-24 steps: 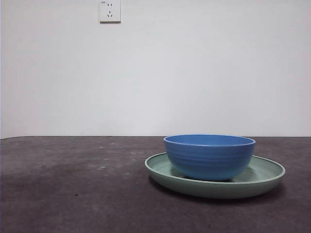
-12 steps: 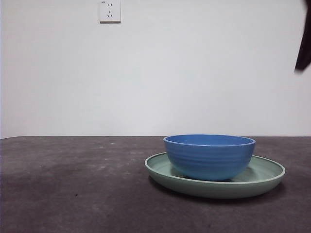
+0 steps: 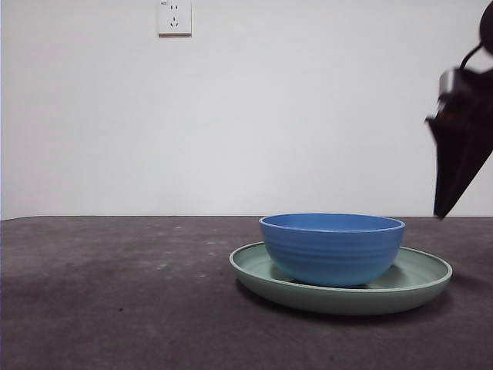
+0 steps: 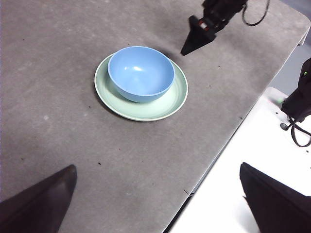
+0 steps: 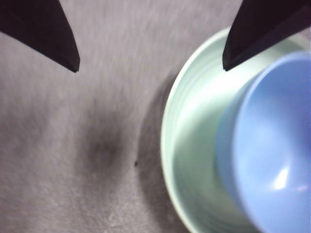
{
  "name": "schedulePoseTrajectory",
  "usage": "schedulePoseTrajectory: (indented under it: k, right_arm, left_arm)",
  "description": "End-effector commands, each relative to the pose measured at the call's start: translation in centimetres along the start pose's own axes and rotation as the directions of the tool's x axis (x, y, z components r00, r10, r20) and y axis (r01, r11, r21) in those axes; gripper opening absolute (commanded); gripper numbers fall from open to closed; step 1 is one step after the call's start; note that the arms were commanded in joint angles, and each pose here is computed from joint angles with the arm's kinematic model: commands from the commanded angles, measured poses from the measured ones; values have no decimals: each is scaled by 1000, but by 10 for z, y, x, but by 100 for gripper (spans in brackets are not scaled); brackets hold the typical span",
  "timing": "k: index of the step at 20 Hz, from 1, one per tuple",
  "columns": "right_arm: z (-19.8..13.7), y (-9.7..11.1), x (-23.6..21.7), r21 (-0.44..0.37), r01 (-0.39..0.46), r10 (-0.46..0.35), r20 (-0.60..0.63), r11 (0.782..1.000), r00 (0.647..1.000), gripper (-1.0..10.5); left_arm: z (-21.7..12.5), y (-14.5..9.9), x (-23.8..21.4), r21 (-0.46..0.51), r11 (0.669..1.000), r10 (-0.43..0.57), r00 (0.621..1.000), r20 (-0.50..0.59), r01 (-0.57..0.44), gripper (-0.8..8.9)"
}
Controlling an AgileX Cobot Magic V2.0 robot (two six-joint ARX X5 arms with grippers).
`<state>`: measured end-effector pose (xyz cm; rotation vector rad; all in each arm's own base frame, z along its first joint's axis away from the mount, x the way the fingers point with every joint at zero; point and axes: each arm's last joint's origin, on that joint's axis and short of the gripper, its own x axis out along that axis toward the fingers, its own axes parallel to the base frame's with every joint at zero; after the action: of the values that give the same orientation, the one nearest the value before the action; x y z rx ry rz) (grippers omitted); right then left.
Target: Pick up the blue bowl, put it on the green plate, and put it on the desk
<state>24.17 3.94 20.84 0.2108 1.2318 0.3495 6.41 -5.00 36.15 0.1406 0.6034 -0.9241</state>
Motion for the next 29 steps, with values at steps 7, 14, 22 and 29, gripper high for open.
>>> schedulePoseTrajectory:
  k: [7,14,22,29]
  right_arm:
    - [15,-9,54,4,-96,96,-89,995,991,454]
    - [19,-4,64,-31,-108,106,-71,994,992,89]
    - [22,-3,63,3,-114,114,-59,993,992,13]
    - [48,21,47,35,-199,199,-4,979,980,13]
  left_arm:
    - [4,-1,-2,10,1000,-8,1000,20,8,563]
    - [4,-1,-2,10,1000,-8,1000,20,8,563]
    - [4,-1,-2,14,1000,-8,1000,21,8,563]
    - [4,-1,-2,14,1000,-8,1000,21,7,563]
